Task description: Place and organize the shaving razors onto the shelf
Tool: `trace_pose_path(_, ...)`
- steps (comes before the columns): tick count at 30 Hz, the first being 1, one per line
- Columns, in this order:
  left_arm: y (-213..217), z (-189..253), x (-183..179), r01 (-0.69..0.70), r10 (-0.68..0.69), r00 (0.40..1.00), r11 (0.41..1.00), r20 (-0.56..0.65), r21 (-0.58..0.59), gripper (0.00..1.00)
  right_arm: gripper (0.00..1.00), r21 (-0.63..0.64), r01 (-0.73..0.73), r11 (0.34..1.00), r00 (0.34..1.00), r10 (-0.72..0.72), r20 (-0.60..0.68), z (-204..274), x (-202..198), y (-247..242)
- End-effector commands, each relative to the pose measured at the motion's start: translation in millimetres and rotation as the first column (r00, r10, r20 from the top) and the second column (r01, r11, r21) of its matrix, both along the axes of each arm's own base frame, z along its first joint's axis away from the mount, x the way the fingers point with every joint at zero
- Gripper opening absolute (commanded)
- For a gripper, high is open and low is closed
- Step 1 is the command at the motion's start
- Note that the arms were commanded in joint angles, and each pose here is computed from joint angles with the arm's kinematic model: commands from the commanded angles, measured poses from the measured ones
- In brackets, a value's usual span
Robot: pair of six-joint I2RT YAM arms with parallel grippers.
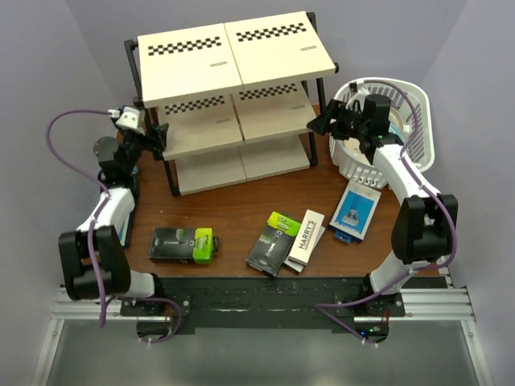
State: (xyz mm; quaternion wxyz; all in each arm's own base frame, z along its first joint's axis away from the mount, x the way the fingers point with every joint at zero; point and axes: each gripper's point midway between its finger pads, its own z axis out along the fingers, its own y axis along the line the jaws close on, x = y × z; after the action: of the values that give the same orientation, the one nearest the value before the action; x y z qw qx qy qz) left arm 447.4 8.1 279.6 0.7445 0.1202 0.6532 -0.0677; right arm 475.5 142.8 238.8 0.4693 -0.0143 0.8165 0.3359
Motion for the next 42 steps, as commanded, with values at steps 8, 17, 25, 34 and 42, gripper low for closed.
trace_pose_path(8, -59.6, -25.8, 64.0, 0.18, -0.178, 0.983, 0.979, -0.033, 0.099, 0.82, 0.76, -0.106, -0.19, 0.976, 0.949, 0.21, 0.233, 59.9, -32.3, 40.2)
trace_pose_path(17, -79.3, -29.7, 77.6, 0.19, -0.189, 0.982, 0.978, -0.027, 0.084, 0.83, 0.76, -0.15, -0.063, 0.987, 0.958, 0.102, 0.267, 71.8, 5.4, 8.1)
trace_pose_path(25, -94.9, -28.9, 100.8, 0.152, -0.151, 0.988, 0.985, -0.016, 0.081, 0.87, 0.75, -0.137, -0.085, 0.987, 0.96, 0.118, 0.254, 65.2, 8.6, 10.5)
trace_pose_path(34, -74.6, -1.9, 85.9, 0.048, -0.049, 0.999, 0.998, 0.016, 0.048, 0.98, 0.83, -0.151, -0.041, 0.988, 0.962, 0.08, 0.261, 71.3, 7.5, 3.4)
trace_pose_path(42, -50.6, 14.1, 34.3, -0.059, 0.059, 0.998, 0.998, -0.027, -0.005, 1.0, 0.99, -0.197, 0.052, 0.979, 0.962, 0.004, 0.273, 85.4, -8.1, -16.2)
